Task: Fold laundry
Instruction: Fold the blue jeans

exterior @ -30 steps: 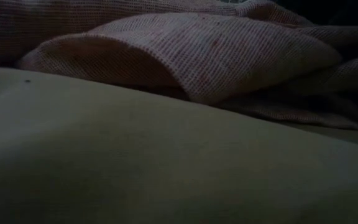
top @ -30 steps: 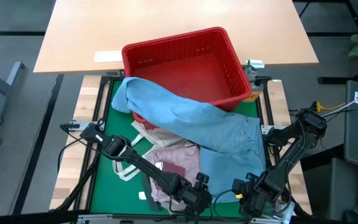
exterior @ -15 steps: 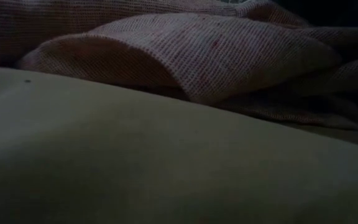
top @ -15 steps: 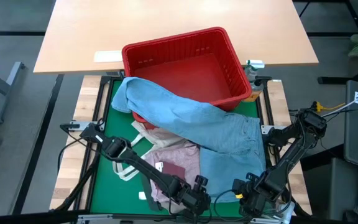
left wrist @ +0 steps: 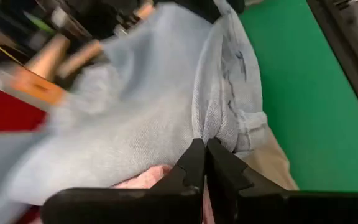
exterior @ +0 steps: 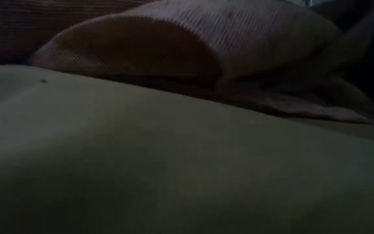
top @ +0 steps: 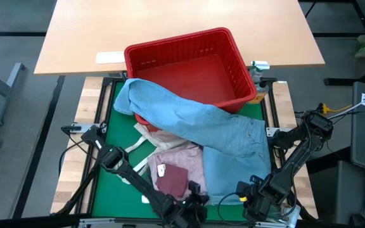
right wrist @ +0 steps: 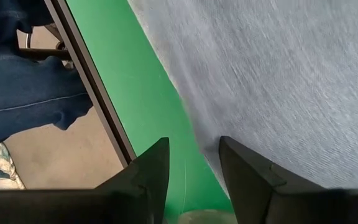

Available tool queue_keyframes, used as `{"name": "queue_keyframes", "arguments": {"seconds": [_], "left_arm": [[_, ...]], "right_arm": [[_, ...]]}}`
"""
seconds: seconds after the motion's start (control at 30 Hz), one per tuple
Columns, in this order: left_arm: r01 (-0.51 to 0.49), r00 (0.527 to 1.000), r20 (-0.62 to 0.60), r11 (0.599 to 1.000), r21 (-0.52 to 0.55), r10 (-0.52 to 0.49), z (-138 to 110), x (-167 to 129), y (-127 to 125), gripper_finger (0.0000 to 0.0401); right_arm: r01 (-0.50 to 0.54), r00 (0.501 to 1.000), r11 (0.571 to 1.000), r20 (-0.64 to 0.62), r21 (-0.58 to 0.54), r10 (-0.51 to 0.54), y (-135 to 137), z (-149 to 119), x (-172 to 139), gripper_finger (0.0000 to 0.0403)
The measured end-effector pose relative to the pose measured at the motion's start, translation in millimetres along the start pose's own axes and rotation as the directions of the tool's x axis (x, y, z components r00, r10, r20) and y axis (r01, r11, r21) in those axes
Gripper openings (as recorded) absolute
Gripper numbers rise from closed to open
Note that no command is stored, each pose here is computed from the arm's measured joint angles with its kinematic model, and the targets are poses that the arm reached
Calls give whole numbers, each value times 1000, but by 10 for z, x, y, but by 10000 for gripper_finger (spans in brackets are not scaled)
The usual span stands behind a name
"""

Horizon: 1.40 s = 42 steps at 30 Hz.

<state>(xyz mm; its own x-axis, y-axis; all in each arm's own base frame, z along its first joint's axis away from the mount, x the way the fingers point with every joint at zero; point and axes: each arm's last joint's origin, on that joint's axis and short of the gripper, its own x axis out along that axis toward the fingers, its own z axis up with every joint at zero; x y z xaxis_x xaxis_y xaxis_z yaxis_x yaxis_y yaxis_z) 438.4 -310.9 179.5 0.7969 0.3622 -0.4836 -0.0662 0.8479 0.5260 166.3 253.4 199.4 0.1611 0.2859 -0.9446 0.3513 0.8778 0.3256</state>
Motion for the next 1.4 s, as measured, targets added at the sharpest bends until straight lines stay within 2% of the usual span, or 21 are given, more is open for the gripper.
{"name": "queue_keyframes", "arguments": {"seconds": [0.1, 0.27, 0.4, 0.53, 0.67, 0.73, 0.83, 0.93, 1.03, 1.17, 1.23, 1.33, 1.4], "left_arm": [[-49, 999, 13, 997, 61, 48, -18, -116, -78, 2], [-19, 1000, 2, 999, 45, 19, -46, -103, -112, 1], [107, 994, -32, 994, -8, -107, -52, 4, -69, 6], [196, 978, -53, 977, -80, -201, -47, 110, -6, 37], [338, 937, -24, 924, -179, -348, 3, 165, 6, 82], [390, 917, -12, 901, -191, -399, 17, 162, -8, 102], [385, 920, -10, 906, -175, -393, 27, 135, -8, 119], [354, 934, 0, 928, -116, -357, 52, 107, 11, 123], [314, 949, 31, 948, -48, -313, 137, 38, 33, 120], [184, 978, 86, 979, 93, -192, 275, -117, 60, 118], [108, 987, 103, 986, 130, -122, 325, -163, 90, 118], [80, 991, 103, 994, 80, -88, 354, -105, 181, 118], [132, 987, 93, 991, 26, -134, 351, -20, 235, 118]], "right_arm": [[6, 999, 1000, 35, -1, -6, -1, 9, 0, 143], [11, 998, 1000, 56, 4, -11, -3, 15, 0, 143], [5, 1000, 1000, 20, 28, -6, -3, 5, 0, 143], [5, 1000, 1000, -2, 26, -5, -7, -6, -9, 143], [2, 1000, 1000, 7, 26, -2, -22, -7, -67, 143], [-9, 1000, 1000, 12, 25, 9, -24, -7, -105, 143], [-29, 999, 999, 19, 25, 29, -27, -9, -168, 143], [-44, 999, 999, 23, 24, 43, -37, -12, -237, 143], [-11, 1000, 1000, 21, 26, 10, -85, -21, -278, 143], [73, 997, 996, 9, 46, -73, -174, -37, -301, 143], [120, 993, 990, 7, 79, -121, -219, -44, -305, 143], [157, 987, 982, 1, 108, -158, -250, -48, -298, 143], [162, 987, 980, 0, 115, -163, -255, -50, -295, 143]]}}
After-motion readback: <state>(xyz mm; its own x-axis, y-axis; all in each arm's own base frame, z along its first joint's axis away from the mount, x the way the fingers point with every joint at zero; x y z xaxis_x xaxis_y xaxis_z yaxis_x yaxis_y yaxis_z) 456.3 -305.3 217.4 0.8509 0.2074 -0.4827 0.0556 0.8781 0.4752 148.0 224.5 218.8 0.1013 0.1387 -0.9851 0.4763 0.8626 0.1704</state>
